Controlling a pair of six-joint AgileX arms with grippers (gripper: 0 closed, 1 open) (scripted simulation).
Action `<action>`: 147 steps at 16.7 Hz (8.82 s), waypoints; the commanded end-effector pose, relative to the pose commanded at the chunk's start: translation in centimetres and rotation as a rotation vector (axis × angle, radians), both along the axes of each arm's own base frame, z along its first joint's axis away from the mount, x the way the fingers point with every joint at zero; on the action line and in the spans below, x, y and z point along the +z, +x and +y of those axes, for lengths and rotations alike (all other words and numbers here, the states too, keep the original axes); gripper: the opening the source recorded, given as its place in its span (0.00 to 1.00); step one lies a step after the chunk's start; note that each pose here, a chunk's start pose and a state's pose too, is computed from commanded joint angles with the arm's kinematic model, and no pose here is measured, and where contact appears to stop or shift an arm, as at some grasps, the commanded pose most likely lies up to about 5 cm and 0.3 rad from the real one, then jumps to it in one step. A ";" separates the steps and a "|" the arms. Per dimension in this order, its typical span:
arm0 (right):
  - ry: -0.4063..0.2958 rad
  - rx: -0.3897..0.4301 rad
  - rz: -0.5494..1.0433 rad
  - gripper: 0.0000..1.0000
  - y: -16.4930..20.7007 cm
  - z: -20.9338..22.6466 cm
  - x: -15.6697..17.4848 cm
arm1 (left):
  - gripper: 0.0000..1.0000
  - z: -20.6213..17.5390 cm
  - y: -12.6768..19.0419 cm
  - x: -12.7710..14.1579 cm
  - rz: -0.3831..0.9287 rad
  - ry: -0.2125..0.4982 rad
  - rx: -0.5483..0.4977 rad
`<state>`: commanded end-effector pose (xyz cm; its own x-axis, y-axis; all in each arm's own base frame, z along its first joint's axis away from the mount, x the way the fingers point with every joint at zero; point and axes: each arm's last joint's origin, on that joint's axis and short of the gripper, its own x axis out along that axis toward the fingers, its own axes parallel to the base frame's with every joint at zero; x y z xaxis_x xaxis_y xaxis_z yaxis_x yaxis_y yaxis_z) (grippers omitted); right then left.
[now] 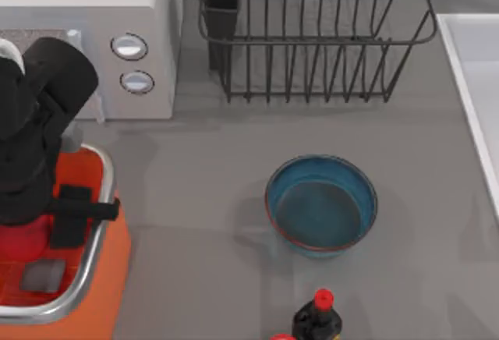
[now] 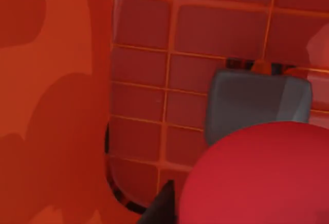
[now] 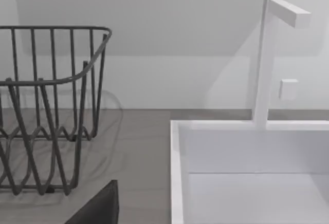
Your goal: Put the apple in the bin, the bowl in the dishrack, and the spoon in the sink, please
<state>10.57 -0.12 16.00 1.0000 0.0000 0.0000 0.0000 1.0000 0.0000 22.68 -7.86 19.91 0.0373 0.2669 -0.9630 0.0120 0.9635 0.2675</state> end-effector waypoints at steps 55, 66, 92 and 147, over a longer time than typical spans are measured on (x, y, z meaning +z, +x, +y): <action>0.154 0.246 0.390 1.00 1.9 3.6 7.7 | 1.00 7.7 -12.1 -3.9 -1.525 -0.225 -0.198; 0.081 0.154 1.318 1.00 16.7 16.2 10.7 | 1.00 7.7 -12.1 -3.9 -1.525 -0.225 -0.198; 0.008 -0.008 1.571 1.00 21.7 18.6 -3.1 | 1.00 7.7 -12.1 -3.9 -1.525 -0.225 -0.198; -0.129 0.087 0.221 0.00 12.6 27.5 21.4 | 1.00 7.7 -12.1 -3.9 -1.525 -0.225 -0.198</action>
<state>23.19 27.41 37.43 0.9719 0.0721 -0.2239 -0.1004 0.9880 -0.1176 10.57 -0.12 16.00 1.0000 0.0000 0.0000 0.0000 1.0000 0.0000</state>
